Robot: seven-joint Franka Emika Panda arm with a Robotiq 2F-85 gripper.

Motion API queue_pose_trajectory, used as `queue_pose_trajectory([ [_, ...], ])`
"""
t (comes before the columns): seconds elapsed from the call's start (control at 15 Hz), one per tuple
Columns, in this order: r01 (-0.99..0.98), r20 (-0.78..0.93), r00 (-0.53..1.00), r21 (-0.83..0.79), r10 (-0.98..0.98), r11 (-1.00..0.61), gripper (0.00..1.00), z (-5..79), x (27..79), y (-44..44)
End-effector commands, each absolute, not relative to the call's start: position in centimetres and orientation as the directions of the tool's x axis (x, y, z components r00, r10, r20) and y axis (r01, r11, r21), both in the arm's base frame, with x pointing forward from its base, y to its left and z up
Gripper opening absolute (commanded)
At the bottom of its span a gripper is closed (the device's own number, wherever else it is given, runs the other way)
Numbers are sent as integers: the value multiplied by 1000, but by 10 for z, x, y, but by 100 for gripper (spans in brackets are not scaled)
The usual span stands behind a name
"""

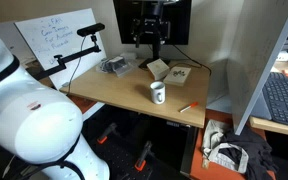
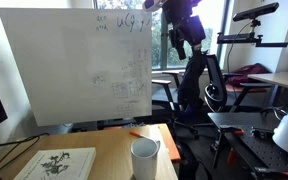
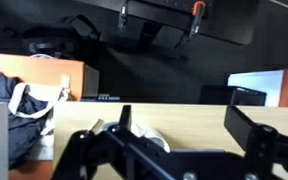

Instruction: Put the marker in the white mug

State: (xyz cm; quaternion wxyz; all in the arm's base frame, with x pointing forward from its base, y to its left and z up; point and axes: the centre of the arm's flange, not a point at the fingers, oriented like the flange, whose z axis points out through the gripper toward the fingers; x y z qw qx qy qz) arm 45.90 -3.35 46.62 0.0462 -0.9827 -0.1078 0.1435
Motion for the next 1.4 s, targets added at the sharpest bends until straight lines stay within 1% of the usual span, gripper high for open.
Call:
queue_pose_trajectory([
  [0.0,199,-271,936,-122,225,-972,100,466,459,-34],
  [0.33,38,-210,976,-103,59,-994,100,426,489,-51],
  [0.6,-139,-80,988,-97,-131,-986,100,365,531,-82],
  [0.73,-241,-43,970,-91,-238,-966,100,332,550,-99],
  [0.87,-344,-47,939,-83,-341,-935,100,295,564,-112],
  [1.07,-429,-91,901,-54,-424,-901,100,242,584,-125],
  [1.33,-432,-167,891,-26,-422,-901,100,186,605,-138],
])
